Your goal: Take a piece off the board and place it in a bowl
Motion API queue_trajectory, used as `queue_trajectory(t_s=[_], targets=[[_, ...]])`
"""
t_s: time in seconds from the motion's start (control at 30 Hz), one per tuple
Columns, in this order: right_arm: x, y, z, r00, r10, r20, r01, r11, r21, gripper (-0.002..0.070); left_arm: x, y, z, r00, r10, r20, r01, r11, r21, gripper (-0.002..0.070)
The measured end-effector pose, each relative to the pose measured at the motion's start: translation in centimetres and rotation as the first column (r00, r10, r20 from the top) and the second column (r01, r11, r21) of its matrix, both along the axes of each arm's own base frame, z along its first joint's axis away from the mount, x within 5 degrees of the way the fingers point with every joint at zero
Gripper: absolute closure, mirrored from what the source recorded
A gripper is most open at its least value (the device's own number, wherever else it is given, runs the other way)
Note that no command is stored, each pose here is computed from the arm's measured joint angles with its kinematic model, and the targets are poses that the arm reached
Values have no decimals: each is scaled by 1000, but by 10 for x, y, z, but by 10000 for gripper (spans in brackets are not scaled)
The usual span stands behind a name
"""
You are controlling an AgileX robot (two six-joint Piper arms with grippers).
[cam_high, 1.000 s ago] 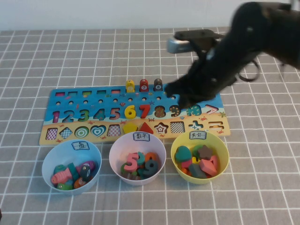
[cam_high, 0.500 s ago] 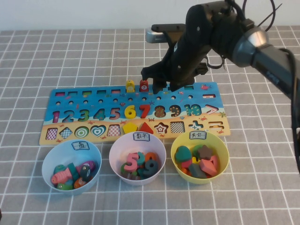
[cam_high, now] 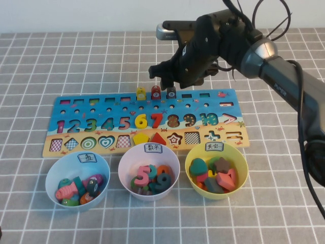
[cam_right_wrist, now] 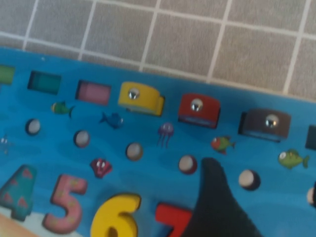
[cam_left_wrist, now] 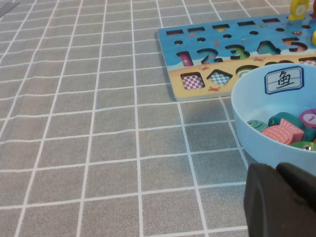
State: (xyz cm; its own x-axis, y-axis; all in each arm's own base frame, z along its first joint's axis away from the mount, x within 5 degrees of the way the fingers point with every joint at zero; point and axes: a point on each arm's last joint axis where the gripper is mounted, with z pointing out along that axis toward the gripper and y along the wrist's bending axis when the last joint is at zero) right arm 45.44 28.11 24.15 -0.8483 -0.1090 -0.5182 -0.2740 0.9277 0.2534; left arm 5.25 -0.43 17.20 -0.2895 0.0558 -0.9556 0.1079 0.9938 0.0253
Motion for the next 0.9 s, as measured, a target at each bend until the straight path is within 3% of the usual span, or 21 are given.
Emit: queue_trajectory(t_s=[0.9], targets=[[15,6,-31,999,-15,50,15,1000,-1,309,0,0,0,1000,0,0,0,1000,0,675]])
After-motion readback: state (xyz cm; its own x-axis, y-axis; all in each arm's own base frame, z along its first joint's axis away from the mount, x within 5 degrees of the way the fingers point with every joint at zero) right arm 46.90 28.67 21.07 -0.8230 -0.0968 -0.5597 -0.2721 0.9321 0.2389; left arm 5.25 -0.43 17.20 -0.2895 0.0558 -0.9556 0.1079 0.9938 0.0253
